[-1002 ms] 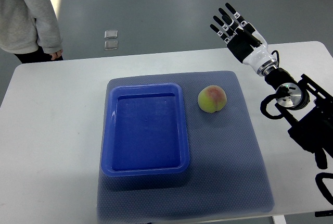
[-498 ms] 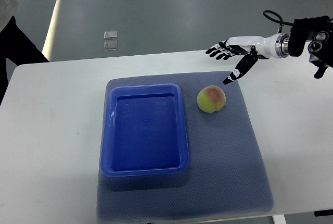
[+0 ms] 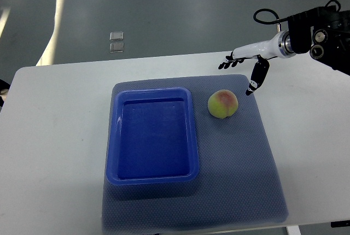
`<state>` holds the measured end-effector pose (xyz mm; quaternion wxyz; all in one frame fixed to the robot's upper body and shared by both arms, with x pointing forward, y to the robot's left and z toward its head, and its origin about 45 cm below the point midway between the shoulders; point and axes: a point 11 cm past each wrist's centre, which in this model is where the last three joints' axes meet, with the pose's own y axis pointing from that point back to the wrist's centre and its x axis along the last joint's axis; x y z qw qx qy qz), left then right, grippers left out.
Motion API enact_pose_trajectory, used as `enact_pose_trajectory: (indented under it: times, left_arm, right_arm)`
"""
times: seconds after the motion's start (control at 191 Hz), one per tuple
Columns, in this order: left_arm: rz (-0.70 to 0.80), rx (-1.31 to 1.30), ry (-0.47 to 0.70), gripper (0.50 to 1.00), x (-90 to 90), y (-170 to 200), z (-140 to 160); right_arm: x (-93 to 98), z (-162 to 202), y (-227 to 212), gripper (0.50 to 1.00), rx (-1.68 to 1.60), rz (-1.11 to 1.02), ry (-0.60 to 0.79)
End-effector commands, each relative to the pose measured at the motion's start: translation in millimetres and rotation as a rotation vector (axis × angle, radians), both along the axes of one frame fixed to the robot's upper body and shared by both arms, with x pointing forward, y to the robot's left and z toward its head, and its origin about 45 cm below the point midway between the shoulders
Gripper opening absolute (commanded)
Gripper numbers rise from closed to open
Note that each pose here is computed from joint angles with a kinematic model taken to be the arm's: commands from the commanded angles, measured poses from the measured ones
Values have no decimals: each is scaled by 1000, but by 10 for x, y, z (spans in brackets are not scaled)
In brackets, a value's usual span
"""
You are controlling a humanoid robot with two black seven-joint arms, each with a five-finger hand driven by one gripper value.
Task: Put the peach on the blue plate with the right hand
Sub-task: 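Lower the right hand over the peach and close fingers around it, then lift the peach with the right hand and carry it toward the blue tray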
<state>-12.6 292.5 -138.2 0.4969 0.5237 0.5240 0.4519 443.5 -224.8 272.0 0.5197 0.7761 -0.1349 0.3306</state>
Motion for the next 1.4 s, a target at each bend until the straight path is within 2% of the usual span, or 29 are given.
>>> enact_pose_trajectory:
  times: [0.0,0.771,0.986,0.991,1.049,1.238,1.243,1.29,1.337,1.395]
  left_arm:
    - [2,0,-1,1000,2,0,0]
    - [5,-2,-1,1000,4,-2,0]
    - [5,-2,-1,1000,4,-2,0]
    - [5,-2,-1,1000,4,-2,0]
    - [6,0,1,1000,-5,0,0]
    - [5,0,-1,1000,4,0,0]
    - [5,-2,-1,1000,4,-2,0]
    - [6,0,1,1000,-5,0,0]
    - [5,-2,-1,1000,4,-2,0]
    - [4,-1,0,1000,2,-2,0]
  right_arm:
    - [-13,-87,47,930,-9,10,-3]
    - [-97,-633,247,926,15,-1,3]
    - [-85,-652,223,913,21,-14,-11]
    - [-83,-655,221,879,23,-16,-17]
    - [-85,-665,218,834,24,-18,-20]
    - [-103,-706,210,813,12,-10,-22]
    - [-105,-713,206,775,7,-8,-24]
    - [-105,-713,206,746,7,-8,-24]
    - [-94,-693,203,652,8,-9,-29]
    - [-82,-666,206,625,12,-7,-34]
